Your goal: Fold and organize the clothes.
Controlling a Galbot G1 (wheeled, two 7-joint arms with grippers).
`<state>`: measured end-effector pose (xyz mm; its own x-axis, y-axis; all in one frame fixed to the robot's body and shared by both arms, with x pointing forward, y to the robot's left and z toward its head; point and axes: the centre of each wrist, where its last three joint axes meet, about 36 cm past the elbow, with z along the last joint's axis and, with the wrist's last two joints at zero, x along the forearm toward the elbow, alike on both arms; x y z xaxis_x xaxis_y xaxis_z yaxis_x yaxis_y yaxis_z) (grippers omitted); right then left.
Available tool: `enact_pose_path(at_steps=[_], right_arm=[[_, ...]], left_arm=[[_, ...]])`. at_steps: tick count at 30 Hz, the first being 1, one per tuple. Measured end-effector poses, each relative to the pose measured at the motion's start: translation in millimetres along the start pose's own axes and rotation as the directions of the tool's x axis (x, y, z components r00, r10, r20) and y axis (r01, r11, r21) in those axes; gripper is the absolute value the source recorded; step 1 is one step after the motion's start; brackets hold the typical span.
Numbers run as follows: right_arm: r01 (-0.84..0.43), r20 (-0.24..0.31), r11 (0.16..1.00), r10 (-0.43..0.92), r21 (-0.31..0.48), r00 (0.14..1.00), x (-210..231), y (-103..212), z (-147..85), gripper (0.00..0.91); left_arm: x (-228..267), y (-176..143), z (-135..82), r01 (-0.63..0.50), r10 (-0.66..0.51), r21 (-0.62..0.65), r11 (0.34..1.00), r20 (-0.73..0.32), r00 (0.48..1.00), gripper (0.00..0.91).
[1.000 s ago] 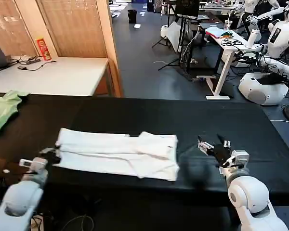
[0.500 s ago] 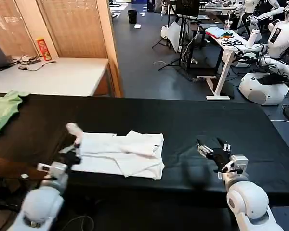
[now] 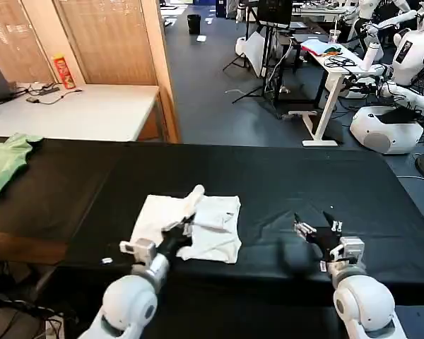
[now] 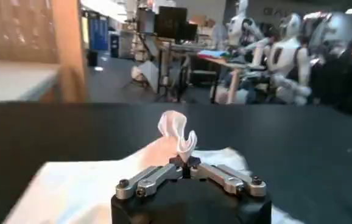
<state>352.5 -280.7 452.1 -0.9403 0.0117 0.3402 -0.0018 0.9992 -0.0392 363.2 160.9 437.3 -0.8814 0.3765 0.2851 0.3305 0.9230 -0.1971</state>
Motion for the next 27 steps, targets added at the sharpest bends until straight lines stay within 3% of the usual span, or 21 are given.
enact_pose_path(at_steps=[12,13,15,27], right_arm=[[0.005,-0.017,1.0,-0.005,-0.001,1.0,-4.2,3.7,7.9,0.878],[0.008,-0.017,1.0,-0.008,0.0,1.0,-4.8,4.8,8.2,0.878],[0.015,-0.017,1.0,-0.015,0.002,1.0,-5.7,6.9,8.6,0.878],[0.12,0.008,0.992,-0.121,0.024,0.993,-16.0,15.9,4.2,0.878]], left_arm=[[-17.3,-27.6,4.3,-0.071,0.072,0.069,0.995,-0.011,0.997,0.0],[-20.0,-29.1,5.2,-0.068,0.069,0.066,0.995,-0.008,0.998,0.117],[-23.2,-31.7,5.8,-0.065,0.065,0.063,0.996,0.001,0.998,0.878],[-35.3,-44.6,15.7,-0.089,0.088,0.143,0.986,0.013,0.996,0.878]])
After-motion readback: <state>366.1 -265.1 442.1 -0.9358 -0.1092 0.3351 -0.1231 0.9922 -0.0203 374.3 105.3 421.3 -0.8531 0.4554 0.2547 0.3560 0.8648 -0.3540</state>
